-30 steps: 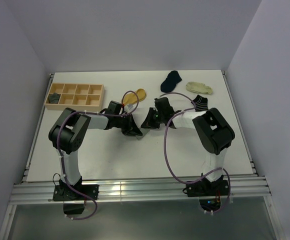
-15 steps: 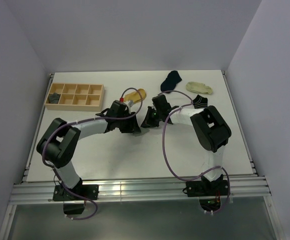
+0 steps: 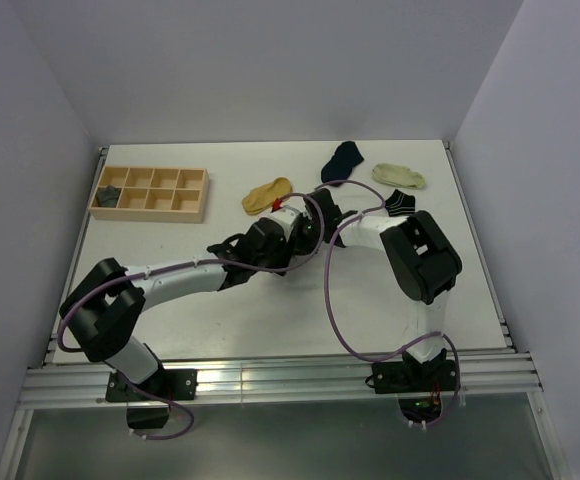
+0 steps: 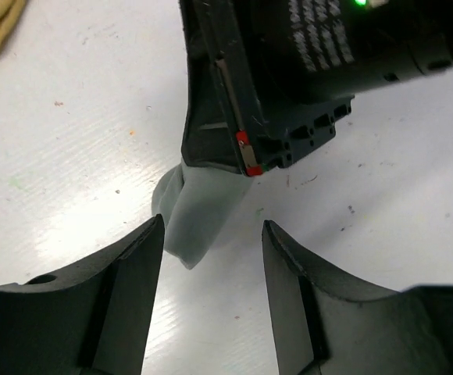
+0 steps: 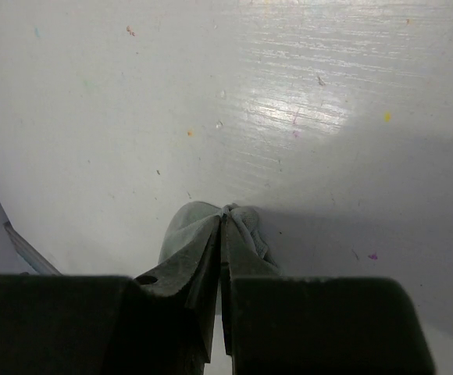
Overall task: Roll the socks
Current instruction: Roll the sock at the center of the board, then pick up the sock at the center of the board.
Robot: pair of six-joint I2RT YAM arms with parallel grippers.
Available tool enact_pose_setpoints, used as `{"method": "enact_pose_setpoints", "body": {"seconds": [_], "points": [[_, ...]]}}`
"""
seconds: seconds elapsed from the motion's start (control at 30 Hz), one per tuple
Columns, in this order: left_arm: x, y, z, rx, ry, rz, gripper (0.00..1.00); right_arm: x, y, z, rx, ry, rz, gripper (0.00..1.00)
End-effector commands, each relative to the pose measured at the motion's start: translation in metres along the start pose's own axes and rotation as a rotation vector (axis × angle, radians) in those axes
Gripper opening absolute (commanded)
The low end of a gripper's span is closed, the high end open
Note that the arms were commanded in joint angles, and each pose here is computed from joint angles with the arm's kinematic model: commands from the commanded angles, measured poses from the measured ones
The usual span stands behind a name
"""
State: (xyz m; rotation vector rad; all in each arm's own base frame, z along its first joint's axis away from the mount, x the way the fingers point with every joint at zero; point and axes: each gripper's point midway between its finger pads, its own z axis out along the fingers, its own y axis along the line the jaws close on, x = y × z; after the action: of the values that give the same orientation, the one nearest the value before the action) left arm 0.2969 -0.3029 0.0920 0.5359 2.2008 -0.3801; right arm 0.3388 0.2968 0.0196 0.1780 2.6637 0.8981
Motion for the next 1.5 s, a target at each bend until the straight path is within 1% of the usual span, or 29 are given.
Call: {"method": "enact_pose_setpoints", "body": {"seconds": [0.0,0.03,0.2,0.37,0.4,0.67,0.83,1.0,1.17,1.2,1.4,1.47], "points": [[-0.01,0.004,-0.005,-0.054,-0.059,0.161,0.58,0.04,-0.051,0.011,0.185,0.125,0.012,0.1],[-0.014,0.0,-0.003,-0.048,-0.083,0.176,0.58,0.04,-0.052,0.011,0.186,0.128,0.014,0.1],[0.003,-0.006,0.004,-0.061,-0.057,0.295,0.58,0.041,-0.051,0.013,0.181,0.132,0.02,0.1],[0.016,-0.01,0.013,-0.057,-0.037,0.357,0.58,0.042,-0.05,0.014,0.175,0.139,0.027,0.1],[0.018,-0.01,0.014,-0.058,-0.031,0.402,0.58,0.042,-0.049,0.014,0.174,0.14,0.027,0.1],[0.038,-0.002,0.032,-0.1,0.033,0.48,0.57,0.043,-0.049,0.015,0.169,0.149,0.04,0.1],[0.06,0.004,0.041,-0.118,0.107,0.483,0.57,0.044,-0.048,0.016,0.161,0.153,0.048,0.1],[0.063,0.006,0.046,-0.145,0.131,0.469,0.57,0.044,-0.045,0.015,0.149,0.154,0.049,0.1],[0.079,0.008,0.051,-0.14,0.21,0.462,0.56,0.044,-0.04,0.013,0.125,0.149,0.049,0.1],[0.081,0.004,0.052,-0.127,0.216,0.422,0.55,0.043,-0.038,0.012,0.116,0.146,0.046,0.09],[0.092,0.01,0.055,-0.126,0.288,0.345,0.52,0.038,-0.028,0.004,0.068,0.118,0.053,0.1],[0.097,0.014,0.057,-0.126,0.315,0.314,0.49,0.034,-0.024,-0.001,0.049,0.104,0.056,0.09]]}}
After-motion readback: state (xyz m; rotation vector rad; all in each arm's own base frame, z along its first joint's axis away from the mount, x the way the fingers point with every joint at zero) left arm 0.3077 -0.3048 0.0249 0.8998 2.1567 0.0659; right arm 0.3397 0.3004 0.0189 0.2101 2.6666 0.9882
